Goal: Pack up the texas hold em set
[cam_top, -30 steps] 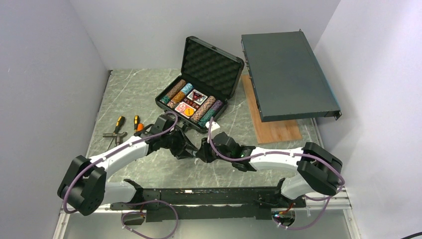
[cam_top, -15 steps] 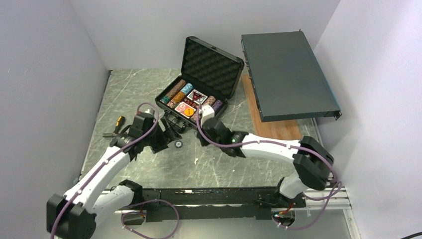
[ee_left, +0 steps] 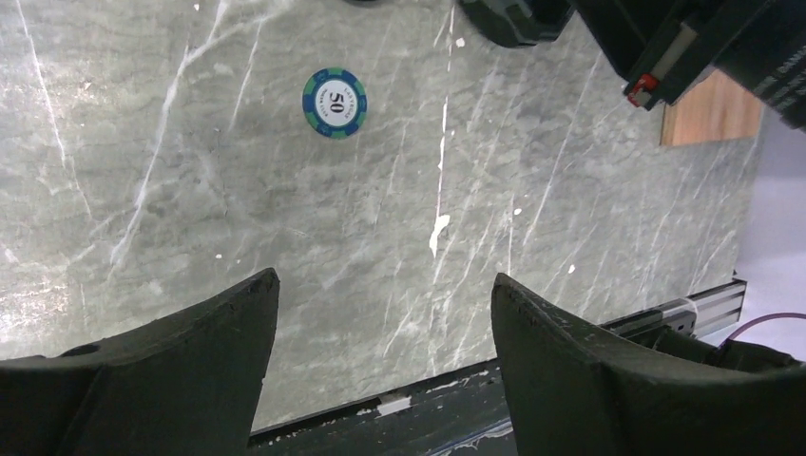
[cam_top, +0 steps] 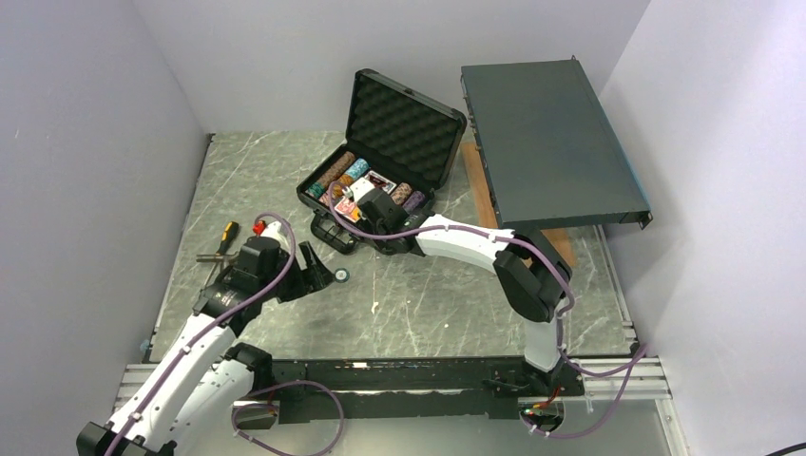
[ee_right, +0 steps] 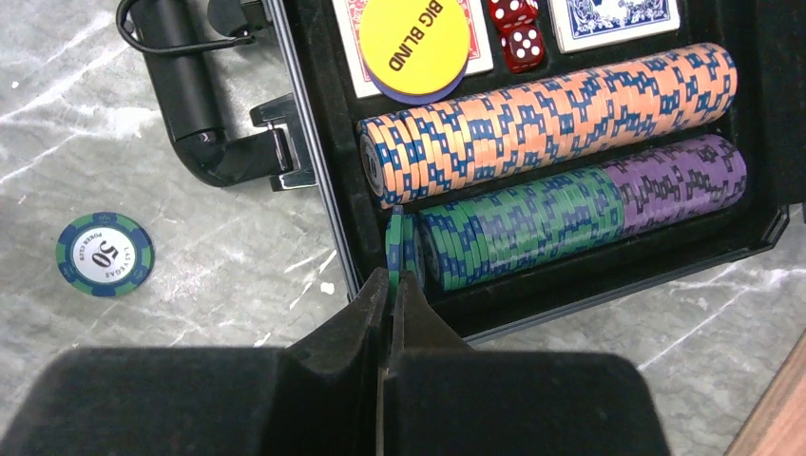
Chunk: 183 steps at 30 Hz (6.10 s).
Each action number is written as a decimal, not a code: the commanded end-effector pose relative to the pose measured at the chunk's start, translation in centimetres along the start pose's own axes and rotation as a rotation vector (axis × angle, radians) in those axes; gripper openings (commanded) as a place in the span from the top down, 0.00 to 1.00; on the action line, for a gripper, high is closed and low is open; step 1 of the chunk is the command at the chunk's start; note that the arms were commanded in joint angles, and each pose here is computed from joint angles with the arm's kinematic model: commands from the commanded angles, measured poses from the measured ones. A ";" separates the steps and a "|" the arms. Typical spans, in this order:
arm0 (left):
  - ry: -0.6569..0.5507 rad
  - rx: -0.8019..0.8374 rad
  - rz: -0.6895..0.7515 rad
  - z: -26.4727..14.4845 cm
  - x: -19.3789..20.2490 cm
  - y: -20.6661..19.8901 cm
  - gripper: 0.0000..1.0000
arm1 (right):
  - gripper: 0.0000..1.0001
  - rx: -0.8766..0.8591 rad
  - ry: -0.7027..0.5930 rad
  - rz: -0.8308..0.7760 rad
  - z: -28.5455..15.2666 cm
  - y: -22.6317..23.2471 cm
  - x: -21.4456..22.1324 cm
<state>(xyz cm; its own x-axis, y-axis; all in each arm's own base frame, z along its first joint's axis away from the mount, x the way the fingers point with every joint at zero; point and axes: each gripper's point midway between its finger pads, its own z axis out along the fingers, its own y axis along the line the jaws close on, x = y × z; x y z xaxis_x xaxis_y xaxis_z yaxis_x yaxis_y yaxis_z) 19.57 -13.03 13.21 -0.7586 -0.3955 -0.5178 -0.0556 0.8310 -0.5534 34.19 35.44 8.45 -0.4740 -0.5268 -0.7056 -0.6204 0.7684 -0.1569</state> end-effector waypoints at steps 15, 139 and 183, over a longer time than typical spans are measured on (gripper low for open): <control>0.047 0.018 0.049 1.1 0.6 0.0 0.17 | 1.00 0.104 0.067 -0.155 0.1 -2.4 1.1; 0.385 -0.575 0.228 14.2 2.2 4.3 0.40 | 0.29 -0.219 -0.288 0.229 -15.7 -0.2 2.8; 0.265 0.362 -0.379 5.0 -0.7 -9.4 0.66 | 0.37 -0.383 -0.351 0.438 -11.7 8.3 -0.5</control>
<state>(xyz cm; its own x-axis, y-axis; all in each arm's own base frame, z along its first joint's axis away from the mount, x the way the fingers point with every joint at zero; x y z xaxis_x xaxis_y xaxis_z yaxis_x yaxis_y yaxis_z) 23.54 -20.94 12.19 -0.8701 -0.4730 -0.1387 -0.1996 0.5954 -0.7783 20.33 35.82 12.39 -0.5901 -0.1063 -0.8003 -0.6397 0.6663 0.3832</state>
